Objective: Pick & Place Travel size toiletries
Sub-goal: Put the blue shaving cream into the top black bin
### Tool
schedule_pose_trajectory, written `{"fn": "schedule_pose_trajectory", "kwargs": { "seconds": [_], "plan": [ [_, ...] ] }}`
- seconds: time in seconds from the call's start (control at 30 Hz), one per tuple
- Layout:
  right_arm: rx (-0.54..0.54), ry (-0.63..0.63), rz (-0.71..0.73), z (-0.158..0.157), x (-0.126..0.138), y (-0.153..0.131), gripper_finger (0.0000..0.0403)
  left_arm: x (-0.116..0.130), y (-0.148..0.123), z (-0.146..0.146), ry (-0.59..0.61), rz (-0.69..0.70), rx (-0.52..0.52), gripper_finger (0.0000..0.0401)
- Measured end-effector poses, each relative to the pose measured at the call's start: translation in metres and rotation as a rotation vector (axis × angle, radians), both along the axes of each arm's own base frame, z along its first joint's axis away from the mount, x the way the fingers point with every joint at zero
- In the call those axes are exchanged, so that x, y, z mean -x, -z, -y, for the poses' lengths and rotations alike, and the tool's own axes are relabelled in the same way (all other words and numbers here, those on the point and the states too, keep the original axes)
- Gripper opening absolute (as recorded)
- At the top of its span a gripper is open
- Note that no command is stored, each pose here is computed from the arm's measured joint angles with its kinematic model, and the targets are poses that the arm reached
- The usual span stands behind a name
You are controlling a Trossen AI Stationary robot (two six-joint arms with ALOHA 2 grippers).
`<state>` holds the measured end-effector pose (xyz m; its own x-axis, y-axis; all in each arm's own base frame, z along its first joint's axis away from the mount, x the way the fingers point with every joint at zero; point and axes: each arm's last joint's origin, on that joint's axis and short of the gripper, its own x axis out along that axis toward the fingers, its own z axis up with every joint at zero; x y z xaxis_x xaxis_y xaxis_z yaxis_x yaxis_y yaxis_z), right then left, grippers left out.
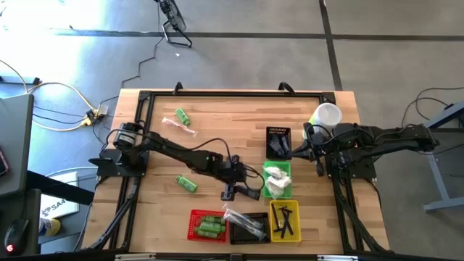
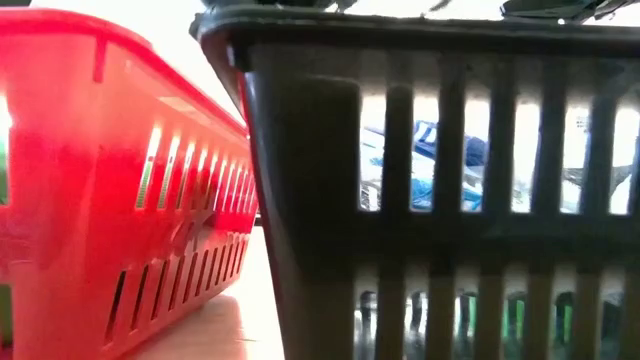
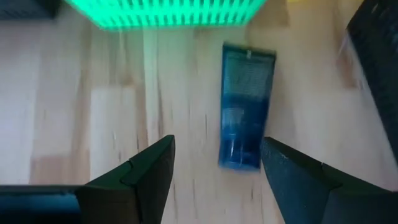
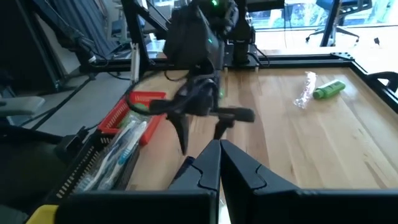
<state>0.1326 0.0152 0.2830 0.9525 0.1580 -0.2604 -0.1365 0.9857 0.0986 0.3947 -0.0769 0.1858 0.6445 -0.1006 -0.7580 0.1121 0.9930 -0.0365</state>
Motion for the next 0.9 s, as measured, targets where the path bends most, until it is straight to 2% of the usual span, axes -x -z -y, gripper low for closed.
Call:
{"fn": "schedule_pose_trajectory", "kwargs": {
  "seconds": [0.2,0.4,0.9],
  "plan": [
    [-0.002,-0.009,-0.005,0.000,0.000,0.001,0.0002,-0.005,0.020,0.003,0.004,-0.040,0.020,0.0232],
    [-0.002,-0.009,-0.003,0.000,0.000,0.000,0.0002,-0.007,0.027,0.004,0.018,-0.059,0.047,0.0232],
    [0.000,-0.010,-0.002,0.000,0.000,0.000,0.0002,-0.007,0.031,0.004,0.024,-0.068,0.054,0.0232]
  ]
}}
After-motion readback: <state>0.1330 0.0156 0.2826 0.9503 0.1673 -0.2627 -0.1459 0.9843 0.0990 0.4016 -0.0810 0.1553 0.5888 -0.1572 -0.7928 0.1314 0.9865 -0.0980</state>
